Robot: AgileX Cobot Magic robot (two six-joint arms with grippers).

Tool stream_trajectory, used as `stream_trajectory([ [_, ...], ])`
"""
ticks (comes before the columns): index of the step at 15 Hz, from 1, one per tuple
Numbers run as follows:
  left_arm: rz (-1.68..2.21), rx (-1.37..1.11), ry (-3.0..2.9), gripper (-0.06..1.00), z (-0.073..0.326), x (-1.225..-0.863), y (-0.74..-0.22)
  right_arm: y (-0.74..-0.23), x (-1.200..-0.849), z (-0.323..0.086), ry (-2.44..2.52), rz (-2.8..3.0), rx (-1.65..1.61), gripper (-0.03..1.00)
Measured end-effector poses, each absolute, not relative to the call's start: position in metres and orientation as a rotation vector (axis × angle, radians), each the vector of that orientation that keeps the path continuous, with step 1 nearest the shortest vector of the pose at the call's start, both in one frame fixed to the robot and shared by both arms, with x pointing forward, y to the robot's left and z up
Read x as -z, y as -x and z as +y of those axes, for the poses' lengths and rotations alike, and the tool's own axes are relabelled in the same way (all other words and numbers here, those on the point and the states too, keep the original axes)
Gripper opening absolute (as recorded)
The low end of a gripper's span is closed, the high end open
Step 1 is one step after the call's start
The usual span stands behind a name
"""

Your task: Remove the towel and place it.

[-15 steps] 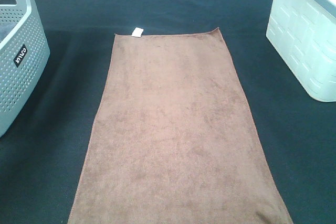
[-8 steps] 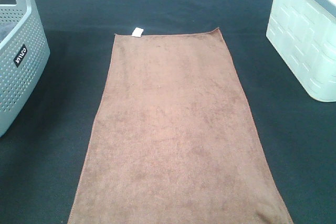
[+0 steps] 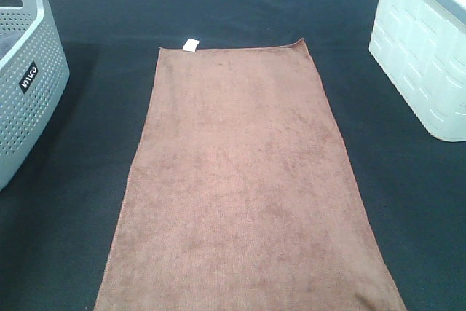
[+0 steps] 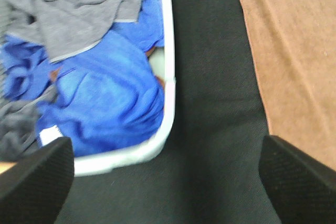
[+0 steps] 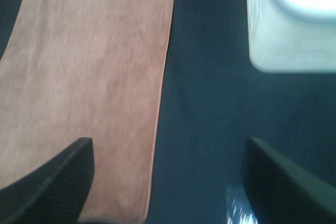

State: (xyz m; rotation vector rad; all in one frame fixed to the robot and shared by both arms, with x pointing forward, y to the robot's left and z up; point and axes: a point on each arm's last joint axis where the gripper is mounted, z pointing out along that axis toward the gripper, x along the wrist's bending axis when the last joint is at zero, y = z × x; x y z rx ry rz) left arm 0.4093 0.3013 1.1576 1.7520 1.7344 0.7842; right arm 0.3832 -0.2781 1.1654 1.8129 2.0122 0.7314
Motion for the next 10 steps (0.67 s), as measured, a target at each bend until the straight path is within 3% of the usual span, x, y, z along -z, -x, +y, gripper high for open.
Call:
stream_trajectory([
  [6, 1.644, -0.973, -1.530, 0.89, 0.309, -1.146, -0.275, -0.235, -1.101, -0.286, -1.650, 1.852, -0.969, 0.71],
  [10, 1.609, -1.028, -1.544, 0.89, 0.311, -1.127, -0.240, -0.208, -1.097, -0.290, -1.568, 1.772, -1.025, 0.71],
])
